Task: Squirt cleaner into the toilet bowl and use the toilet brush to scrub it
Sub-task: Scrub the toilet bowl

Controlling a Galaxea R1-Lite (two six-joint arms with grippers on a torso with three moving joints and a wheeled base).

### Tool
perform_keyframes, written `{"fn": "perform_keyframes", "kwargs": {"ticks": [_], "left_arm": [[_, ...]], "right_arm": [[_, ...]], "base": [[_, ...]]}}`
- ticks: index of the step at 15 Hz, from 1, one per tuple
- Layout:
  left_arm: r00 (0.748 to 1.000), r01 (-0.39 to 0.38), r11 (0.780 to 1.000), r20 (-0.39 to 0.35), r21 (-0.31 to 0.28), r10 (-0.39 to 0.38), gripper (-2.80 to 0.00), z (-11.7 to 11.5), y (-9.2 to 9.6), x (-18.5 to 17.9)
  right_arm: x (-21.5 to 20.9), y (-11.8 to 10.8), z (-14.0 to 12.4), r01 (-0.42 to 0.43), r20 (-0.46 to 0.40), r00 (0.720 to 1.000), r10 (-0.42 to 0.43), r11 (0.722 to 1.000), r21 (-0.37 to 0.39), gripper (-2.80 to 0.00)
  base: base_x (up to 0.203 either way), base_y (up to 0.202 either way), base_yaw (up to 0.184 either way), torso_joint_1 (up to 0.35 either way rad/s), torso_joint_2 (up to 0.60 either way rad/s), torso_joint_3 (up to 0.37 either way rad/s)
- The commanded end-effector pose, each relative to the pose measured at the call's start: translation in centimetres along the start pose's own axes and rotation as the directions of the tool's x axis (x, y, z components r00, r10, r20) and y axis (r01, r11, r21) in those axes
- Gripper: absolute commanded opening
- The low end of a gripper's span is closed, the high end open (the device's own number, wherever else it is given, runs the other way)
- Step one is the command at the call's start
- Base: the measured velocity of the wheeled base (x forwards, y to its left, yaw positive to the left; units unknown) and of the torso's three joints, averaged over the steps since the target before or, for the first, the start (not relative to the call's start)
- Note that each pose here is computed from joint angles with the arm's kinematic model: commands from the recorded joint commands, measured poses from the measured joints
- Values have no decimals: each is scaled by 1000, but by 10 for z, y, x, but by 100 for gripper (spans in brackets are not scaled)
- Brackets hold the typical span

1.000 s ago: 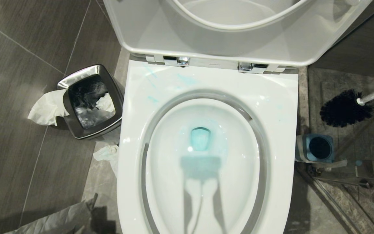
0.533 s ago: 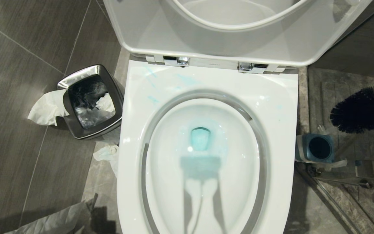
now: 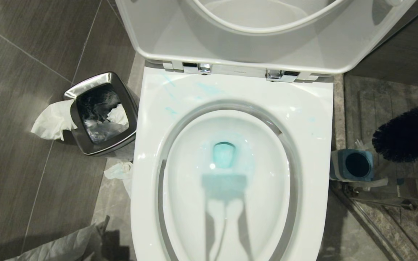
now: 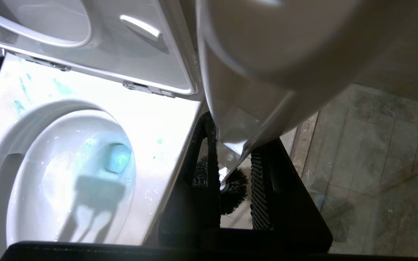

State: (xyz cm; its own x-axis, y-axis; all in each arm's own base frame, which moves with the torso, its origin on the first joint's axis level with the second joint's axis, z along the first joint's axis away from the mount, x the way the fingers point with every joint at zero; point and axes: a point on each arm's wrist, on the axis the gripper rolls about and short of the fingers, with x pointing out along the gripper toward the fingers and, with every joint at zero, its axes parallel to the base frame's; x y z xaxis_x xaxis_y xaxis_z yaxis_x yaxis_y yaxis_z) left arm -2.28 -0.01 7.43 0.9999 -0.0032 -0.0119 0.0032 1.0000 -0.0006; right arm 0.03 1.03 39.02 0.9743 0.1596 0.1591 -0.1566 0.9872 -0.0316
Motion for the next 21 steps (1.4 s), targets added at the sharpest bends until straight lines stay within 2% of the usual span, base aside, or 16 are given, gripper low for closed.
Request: {"fn": "perform_keyframes", "kwargs": {"ticks": [1, 6, 21], "left_arm": [[1000, 0, 1000, -2, 1, 0, -280, 0, 0, 0], [1000, 0, 1000, -2, 0, 0, -280, 0, 0, 0], [1000, 0, 1000, -2, 1, 0, -280, 0, 0, 0]], "right_arm": [[-7, 4, 0, -10, 12, 1000, 10, 1000, -6, -280], [-7, 4, 0, -25, 9, 1000, 25, 1000, -5, -280], [2, 0, 2, -43, -6, 999, 43, 999, 1, -280]], "base": [[0, 0, 0, 0, 0, 0], [0, 0, 0, 2, -1, 44], [0, 0, 0, 2, 3, 199]]}}
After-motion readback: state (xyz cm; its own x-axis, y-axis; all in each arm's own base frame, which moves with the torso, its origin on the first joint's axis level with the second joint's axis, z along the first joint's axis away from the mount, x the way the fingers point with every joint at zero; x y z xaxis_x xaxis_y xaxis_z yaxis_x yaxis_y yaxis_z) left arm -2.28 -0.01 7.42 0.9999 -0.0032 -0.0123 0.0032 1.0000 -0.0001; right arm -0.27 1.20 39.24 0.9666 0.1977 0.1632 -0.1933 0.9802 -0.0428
